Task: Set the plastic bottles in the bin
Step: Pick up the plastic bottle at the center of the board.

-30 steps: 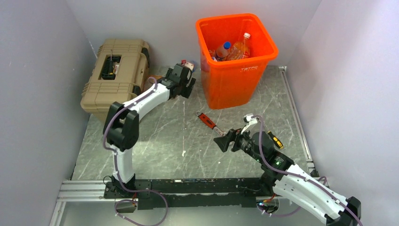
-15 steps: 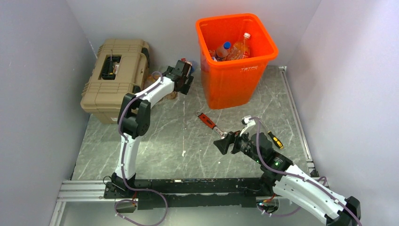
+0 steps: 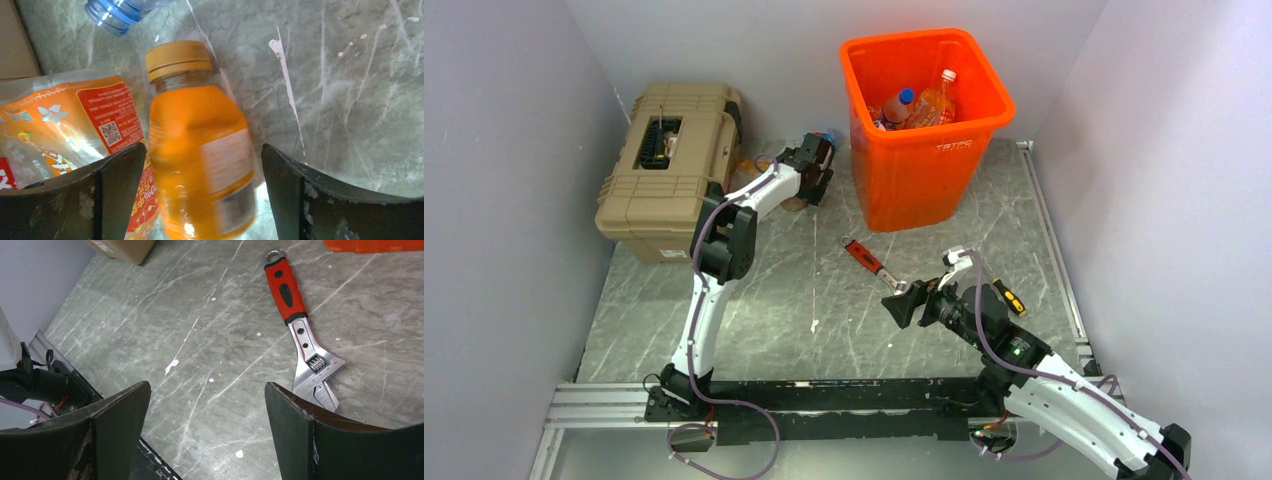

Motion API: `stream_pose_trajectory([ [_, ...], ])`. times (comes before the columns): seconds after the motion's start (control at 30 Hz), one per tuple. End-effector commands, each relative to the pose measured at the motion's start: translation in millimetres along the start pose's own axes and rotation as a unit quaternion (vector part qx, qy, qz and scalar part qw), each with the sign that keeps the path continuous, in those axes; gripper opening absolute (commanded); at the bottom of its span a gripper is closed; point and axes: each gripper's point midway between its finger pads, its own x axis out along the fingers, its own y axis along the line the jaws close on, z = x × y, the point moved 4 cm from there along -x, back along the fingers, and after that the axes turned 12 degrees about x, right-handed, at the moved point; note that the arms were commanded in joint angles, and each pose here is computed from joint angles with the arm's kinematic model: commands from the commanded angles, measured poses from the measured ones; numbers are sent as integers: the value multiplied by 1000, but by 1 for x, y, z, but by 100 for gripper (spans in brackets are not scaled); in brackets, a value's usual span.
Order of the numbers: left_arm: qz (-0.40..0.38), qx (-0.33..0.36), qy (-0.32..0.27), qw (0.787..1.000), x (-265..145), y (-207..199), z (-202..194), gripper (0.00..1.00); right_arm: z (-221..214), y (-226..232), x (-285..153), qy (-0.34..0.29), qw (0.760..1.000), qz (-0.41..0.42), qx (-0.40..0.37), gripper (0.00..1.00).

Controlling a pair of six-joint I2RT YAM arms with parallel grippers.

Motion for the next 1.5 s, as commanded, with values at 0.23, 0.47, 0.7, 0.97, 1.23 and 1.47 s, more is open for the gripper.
stream_pose_trajectory([
  [0.23, -15, 1, 12, 1000, 4, -4, -8, 81, 19, 11, -4, -30, 999, 10, -8, 88],
  [0.47, -24, -1, 10, 1000, 2, -7, -10, 73, 20, 13, -4, -30, 999, 9, -5, 88],
  [0.7, -24, -13, 11, 1000, -1, -8, -16, 86, 21, 12, -5, -32, 999, 5, -1, 88],
  [0.97, -53, -43, -2, 998, -13, -15, -19, 51, 29, 18, -6, -37, 999, 6, -1, 88],
  [1.23, -20, -78, -71, 994, -82, 28, 8, 39, 41, 23, -7, -49, 999, 0, -15, 88],
  [1.47, -19, -120, -193, 974, -202, 78, 23, 38, 48, 35, 2, -44, 999, 14, -21, 92],
])
